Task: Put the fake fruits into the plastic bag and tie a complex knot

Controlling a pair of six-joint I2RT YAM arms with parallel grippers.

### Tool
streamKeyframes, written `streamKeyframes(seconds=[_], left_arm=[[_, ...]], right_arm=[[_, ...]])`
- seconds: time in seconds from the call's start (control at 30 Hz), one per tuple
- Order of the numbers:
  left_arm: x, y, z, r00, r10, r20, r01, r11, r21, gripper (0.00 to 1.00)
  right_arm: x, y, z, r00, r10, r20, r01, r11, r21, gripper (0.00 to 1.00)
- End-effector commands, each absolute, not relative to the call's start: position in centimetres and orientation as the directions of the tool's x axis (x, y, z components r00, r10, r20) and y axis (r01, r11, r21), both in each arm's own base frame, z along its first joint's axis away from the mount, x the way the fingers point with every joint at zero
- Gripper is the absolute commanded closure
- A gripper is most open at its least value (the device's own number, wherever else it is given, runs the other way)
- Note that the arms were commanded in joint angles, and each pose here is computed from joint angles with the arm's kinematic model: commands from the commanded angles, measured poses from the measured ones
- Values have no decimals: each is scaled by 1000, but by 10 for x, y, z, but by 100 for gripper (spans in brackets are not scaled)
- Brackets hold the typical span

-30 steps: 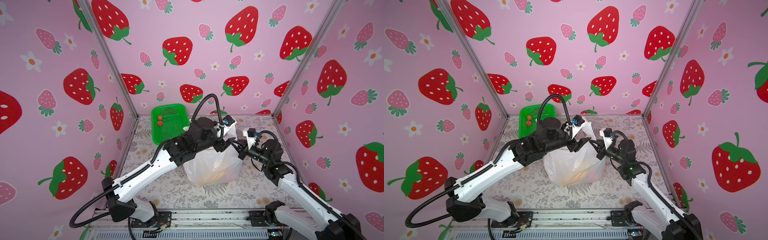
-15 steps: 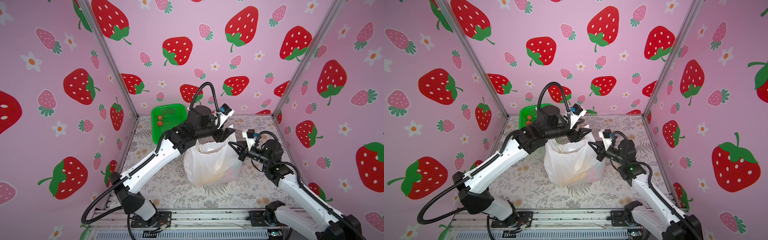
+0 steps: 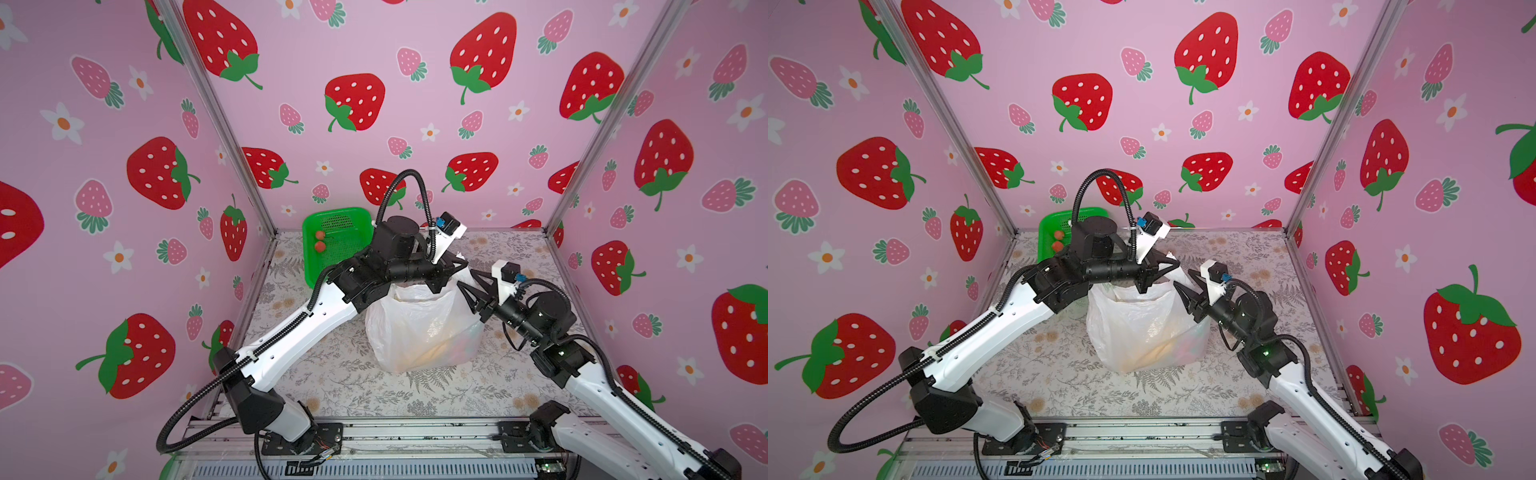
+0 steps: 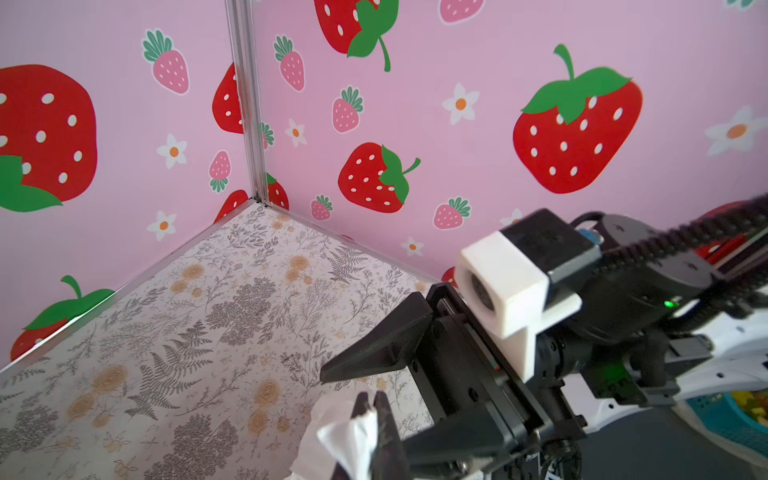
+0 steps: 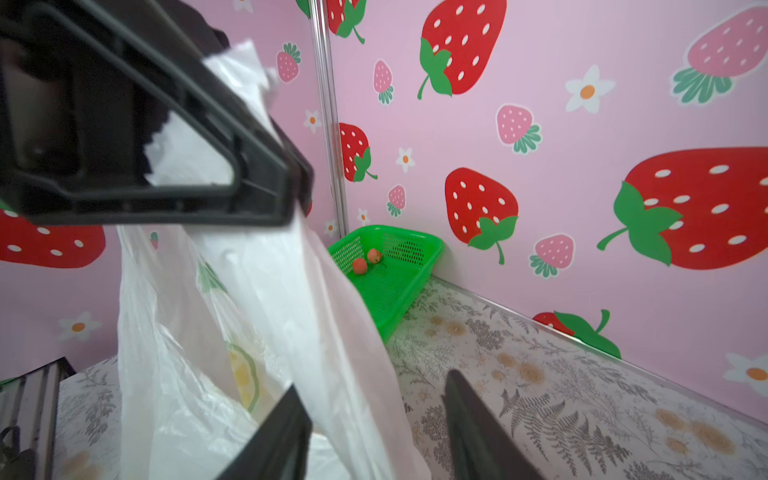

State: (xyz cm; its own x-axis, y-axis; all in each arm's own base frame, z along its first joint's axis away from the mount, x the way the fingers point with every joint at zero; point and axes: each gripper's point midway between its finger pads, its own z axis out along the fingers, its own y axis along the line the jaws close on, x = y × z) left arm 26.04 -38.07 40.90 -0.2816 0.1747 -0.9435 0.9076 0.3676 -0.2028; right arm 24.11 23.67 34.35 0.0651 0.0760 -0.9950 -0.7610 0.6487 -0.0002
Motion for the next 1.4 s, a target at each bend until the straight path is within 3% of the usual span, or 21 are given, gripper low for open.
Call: streamKeyframes(seconds=[0.0, 0.1, 0.2, 0.33, 0.43, 0.57, 0.73, 0.87, 1.1, 1.23, 1.37], left_arm=[[252, -376, 438, -350, 37, -936, 884, 344, -317, 100], [250, -375, 441, -413, -8, -911, 857, 334, -392, 100], [246, -374, 445, -449, -35, -893, 842, 316, -437, 100], [247, -370, 446, -472, -57, -880, 824, 325, -463, 100], [254, -362, 449, -481, -88, -872, 807, 345, -480, 100], [268, -352, 447, -503, -130, -855, 777, 365, -513, 100], [273, -352, 441, -521, -118, -845, 772, 355, -526, 100], [271, -353, 444, -514, -115, -850, 783, 342, -519, 100], [271, -350, 444, -485, -83, -871, 802, 355, -480, 100], [271, -347, 446, -469, -75, -880, 815, 346, -464, 100], [269, -346, 447, -459, -55, -887, 829, 333, -450, 100]], right_arm=[[254, 227, 356, 175, 71, -982, -615, 786, -52, 34], [258, 234, 358, 217, 56, -975, -549, 833, -74, 25], [268, 242, 355, 233, 54, -971, -488, 870, -68, 25], [292, 228, 332, 170, 94, -981, -338, 941, 31, 44], [298, 230, 282, 71, 77, -995, -317, 947, 50, 54], [291, 229, 237, -12, 70, -997, -348, 935, 70, 60], [281, 231, 257, 23, 86, -996, -407, 911, 69, 61], [271, 245, 291, 77, 94, -993, -504, 863, 43, 51], [235, 274, 322, 163, -32, -986, -734, 663, -143, 16], [227, 274, 323, 164, -114, -980, -821, 535, -199, 7], [218, 259, 341, 179, -82, -980, -901, 386, -197, 6]])
